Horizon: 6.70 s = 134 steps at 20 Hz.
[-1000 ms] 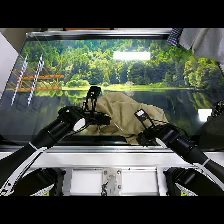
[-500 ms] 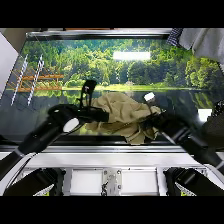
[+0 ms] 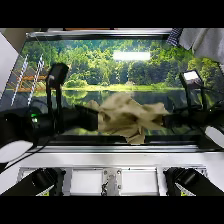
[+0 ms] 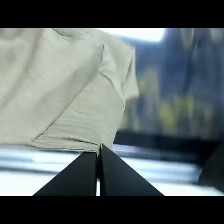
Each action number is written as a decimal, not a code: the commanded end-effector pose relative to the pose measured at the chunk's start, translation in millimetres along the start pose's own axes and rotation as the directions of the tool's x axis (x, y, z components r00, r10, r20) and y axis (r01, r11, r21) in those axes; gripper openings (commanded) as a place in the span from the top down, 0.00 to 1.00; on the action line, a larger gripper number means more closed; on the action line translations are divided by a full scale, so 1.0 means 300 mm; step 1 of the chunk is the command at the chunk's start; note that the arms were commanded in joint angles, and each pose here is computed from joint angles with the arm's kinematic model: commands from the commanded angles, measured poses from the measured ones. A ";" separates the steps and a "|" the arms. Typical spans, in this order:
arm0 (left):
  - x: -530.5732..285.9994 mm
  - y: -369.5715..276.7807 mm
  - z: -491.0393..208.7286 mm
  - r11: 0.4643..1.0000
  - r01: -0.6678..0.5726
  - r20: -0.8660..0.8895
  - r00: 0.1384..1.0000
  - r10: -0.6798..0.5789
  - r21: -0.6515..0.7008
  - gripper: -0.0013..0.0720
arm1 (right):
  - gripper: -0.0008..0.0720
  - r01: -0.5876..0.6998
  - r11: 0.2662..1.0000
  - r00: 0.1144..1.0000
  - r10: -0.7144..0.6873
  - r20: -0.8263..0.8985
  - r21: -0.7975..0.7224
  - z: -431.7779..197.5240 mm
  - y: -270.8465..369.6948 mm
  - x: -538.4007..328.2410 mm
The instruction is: Fold the clothes and pants, and hang the long-sleeved shirts on hangers.
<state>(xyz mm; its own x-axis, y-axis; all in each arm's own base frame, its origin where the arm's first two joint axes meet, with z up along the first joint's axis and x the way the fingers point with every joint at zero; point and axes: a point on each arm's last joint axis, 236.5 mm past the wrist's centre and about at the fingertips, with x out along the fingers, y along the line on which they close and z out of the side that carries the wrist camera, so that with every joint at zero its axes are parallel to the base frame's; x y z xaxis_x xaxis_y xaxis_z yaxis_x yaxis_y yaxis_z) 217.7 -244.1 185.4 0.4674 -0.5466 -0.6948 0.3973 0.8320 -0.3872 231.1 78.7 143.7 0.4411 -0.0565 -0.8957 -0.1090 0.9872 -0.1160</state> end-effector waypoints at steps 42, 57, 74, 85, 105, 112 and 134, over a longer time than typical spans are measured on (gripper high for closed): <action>-0.070 1.549 0.214 0.641 -0.752 -0.183 0.659 0.729 -0.154 0.00 | 0.97 0.048 0.999 0.996 -0.047 -0.079 0.019 0.105 0.149 0.239; 0.209 2.081 0.040 0.516 -0.853 -0.382 0.453 0.805 0.076 0.00 | 0.97 0.052 0.999 0.995 -0.050 -0.085 0.016 0.103 0.151 0.245; 0.280 2.110 -0.019 0.543 -0.840 -0.429 0.485 0.762 0.014 0.83 | 0.97 0.052 0.999 0.995 -0.050 -0.085 0.016 0.103 0.151 0.245; 0.092 1.955 0.205 0.513 -0.858 -0.310 0.486 0.817 0.005 0.96 | 0.97 0.051 0.999 0.995 -0.050 -0.084 0.016 0.104 0.151 0.245; 0.135 0.790 0.400 0.820 -0.031 -0.229 0.954 0.195 0.572 0.96 | 0.97 0.052 0.999 0.995 -0.050 -0.085 0.016 0.103 0.151 0.245; -0.011 0.648 0.222 0.761 0.206 -0.427 0.899 0.101 0.615 0.97 | 0.97 0.052 0.999 0.995 -0.050 -0.085 0.016 0.103 0.151 0.245; 0.098 0.503 -0.599 0.638 0.553 -0.683 0.728 -0.057 0.536 0.97 | 0.97 0.052 0.999 0.995 -0.050 -0.085 0.016 0.103 0.151 0.245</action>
<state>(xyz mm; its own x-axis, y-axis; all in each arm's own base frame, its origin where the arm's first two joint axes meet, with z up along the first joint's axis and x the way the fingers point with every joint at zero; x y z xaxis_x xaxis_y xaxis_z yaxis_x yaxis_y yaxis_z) 142.9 -102.9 15.3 -0.2395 -0.3635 -0.9003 0.9339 0.1672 -0.3159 286.1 123.8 85.7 0.3692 -0.1185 -0.9218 -0.0725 0.9851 -0.1557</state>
